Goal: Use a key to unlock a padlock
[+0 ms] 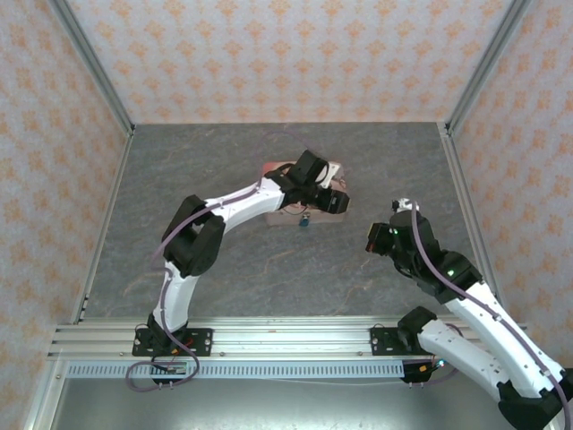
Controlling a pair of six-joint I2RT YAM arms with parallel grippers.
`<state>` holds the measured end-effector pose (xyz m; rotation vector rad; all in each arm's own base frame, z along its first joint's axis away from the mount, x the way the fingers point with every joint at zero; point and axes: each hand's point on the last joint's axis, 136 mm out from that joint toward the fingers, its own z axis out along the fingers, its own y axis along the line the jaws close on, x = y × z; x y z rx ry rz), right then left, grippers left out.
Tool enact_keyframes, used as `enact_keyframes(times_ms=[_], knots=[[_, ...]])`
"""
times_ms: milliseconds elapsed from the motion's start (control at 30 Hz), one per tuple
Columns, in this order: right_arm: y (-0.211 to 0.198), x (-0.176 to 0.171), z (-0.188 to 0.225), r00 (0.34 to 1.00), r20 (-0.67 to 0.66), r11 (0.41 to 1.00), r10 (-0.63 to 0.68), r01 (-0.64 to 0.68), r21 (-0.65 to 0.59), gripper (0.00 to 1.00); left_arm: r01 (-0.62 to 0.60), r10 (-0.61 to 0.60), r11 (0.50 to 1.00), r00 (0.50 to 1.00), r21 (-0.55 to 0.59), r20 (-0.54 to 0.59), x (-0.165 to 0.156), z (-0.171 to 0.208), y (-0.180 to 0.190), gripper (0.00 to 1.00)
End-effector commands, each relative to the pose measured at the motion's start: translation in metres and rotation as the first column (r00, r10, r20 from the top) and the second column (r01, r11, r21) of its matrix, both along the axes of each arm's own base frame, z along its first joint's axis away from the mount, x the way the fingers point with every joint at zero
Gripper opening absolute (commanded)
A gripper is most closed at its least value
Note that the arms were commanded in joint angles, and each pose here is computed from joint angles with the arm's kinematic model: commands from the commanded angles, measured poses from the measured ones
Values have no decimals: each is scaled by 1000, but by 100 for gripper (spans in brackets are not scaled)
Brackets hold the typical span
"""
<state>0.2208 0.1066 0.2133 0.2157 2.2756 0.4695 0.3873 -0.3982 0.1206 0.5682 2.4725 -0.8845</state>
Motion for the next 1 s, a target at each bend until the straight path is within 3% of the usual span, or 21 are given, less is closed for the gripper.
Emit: enact_keyframes(times_ms=[0, 333, 500, 700, 967], knots=[[12, 5, -7, 999, -1, 998, 42, -42, 39, 0, -1, 2, 1000, 997, 22, -76, -28, -16, 14, 62], [54, 28, -23, 989, 0, 967, 150, -147, 206, 0, -15, 18, 997, 999, -82, 37, -59, 51, 43, 62], [81, 53, -30, 977, 22, 923, 210, -205, 324, 0, -92, 101, 991, 991, -101, 91, -67, 69, 76, 63], [116, 82, -27, 952, 42, 866, 304, -294, 405, 0, -220, 231, 968, 969, -120, 90, -81, 51, 124, 72], [126, 122, -59, 945, -49, 880, 322, -280, 383, 0, -298, 304, 940, 953, -166, 12, -88, 4, 147, 77]])
